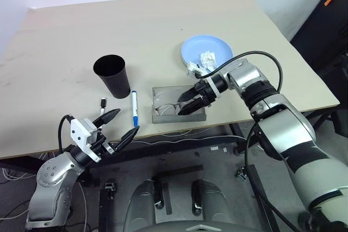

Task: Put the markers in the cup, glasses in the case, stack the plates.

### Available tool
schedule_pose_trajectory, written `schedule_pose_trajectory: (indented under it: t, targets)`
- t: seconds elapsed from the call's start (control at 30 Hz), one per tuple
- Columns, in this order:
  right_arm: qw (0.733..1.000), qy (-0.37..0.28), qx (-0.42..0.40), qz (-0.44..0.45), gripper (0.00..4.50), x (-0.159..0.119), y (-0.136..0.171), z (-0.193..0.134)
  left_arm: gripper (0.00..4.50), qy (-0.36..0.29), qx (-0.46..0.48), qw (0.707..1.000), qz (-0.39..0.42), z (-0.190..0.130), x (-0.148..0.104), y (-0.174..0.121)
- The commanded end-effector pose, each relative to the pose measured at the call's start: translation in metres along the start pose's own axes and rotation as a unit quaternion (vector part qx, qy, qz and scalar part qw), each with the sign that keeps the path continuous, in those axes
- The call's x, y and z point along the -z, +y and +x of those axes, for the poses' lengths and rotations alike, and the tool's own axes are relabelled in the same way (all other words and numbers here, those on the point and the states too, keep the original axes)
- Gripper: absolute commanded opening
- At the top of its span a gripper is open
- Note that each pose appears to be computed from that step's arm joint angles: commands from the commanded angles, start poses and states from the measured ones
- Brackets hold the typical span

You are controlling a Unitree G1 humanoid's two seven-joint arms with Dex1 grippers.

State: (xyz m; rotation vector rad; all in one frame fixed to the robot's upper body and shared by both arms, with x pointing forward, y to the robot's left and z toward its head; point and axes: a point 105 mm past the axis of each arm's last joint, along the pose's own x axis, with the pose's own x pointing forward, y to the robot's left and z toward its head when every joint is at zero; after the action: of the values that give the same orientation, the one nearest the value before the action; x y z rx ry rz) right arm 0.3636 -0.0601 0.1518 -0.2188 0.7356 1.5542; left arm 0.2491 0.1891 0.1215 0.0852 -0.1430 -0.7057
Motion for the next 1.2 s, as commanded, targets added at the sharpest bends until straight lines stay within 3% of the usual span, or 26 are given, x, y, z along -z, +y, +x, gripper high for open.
schedule_pose_trajectory:
  t: [0.03,0.47,0.7,0.8,1.0,1.13,1.17,1.2]
  targets:
    - [1.0,-0.008,-0.01,-0.023,4.38,-0.009,0.009,-0.006,4.5,-0.01,0.004,1.0,0.014,-0.001,-0.008,0.001]
    - [1.0,0.002,-0.017,-0.011,4.38,-0.003,0.017,-0.007,4.5,-0.014,0.004,1.0,0.016,0.005,-0.011,0.002]
    - [0.996,-0.078,0.012,-0.038,4.38,-0.035,0.014,-0.031,4.5,-0.014,0.001,1.0,0.017,0.002,-0.011,0.003]
    - [0.993,-0.104,0.012,-0.057,3.84,-0.044,0.017,-0.041,4.5,-0.013,0.0,1.0,0.017,0.001,-0.011,0.004]
    - [0.975,-0.191,0.115,-0.02,1.71,-0.059,-0.013,-0.054,4.5,-0.012,-0.004,1.0,0.018,-0.001,-0.01,0.004]
    - [0.959,-0.216,0.185,-0.005,0.33,-0.058,-0.033,-0.059,4.5,-0.011,-0.005,1.0,0.02,-0.001,-0.011,0.005]
    - [0.956,-0.217,0.197,-0.001,0.02,-0.057,-0.037,-0.059,4.5,-0.011,-0.005,1.0,0.021,-0.001,-0.011,0.005]
    - [0.954,-0.213,0.209,0.002,0.02,-0.054,-0.04,-0.059,4.5,-0.011,-0.005,1.0,0.022,-0.001,-0.011,0.005]
